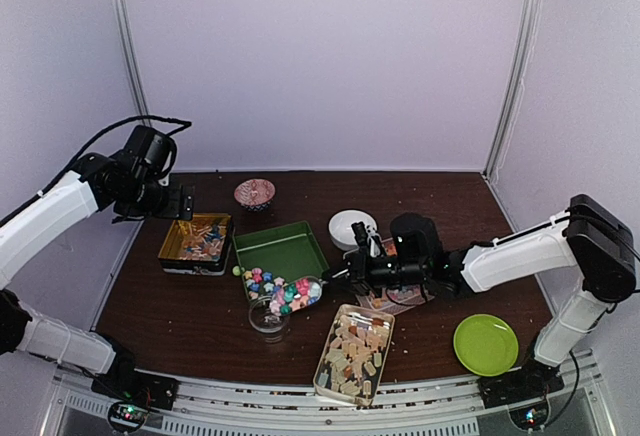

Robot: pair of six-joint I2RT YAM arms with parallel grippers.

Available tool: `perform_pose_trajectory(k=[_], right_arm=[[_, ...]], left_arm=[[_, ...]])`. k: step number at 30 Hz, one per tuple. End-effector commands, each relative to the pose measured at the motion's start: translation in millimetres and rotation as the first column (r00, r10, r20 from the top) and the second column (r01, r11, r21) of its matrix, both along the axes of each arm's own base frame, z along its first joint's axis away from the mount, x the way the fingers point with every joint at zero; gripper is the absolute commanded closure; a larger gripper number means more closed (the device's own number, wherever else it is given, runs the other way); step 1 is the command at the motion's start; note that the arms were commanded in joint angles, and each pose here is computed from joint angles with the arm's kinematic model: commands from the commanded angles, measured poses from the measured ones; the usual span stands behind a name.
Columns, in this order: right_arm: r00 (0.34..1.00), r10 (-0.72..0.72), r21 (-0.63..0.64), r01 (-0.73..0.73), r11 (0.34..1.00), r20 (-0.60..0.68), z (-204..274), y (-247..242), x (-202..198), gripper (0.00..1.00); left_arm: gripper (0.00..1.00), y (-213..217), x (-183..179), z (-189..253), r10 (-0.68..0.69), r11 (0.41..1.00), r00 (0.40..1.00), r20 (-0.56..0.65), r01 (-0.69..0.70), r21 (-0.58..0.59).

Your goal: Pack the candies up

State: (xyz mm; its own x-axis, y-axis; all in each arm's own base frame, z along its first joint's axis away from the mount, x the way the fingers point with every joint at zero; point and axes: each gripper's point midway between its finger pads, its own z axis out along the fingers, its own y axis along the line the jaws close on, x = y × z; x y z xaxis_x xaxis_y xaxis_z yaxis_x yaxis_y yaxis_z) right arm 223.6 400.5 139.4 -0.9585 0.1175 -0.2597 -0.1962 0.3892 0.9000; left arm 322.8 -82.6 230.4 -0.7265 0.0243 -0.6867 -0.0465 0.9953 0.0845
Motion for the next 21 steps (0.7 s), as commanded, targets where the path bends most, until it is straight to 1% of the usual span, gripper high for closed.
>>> perform_pose_trajectory(k=[1, 11, 21], right_arm=[[0.998, -0.003, -0.014, 0.004, 1.0, 0.065, 16.9, 5.0, 4.8, 1.0], [0.992, 0.016, -0.115, -0.001, 0.993, 0.126, 23.2, 7.6, 3.7, 1.0], [0.985, 0.038, -0.153, -0.012, 0.988, 0.17, 37.6, 13.1, -0.1, 1.0]], left_arm=[[0.04, 3.3, 8.9, 0.6, 0.018, 1.0, 0.999, 0.047, -0.018, 0.009], [0.04, 6.1, 7.3, 0.2, 0.026, 1.0, 0.998, 0.051, -0.027, 0.015], [0.04, 4.7, 6.9, -1.0, 0.021, 1.0, 0.999, 0.047, -0.021, 0.008]])
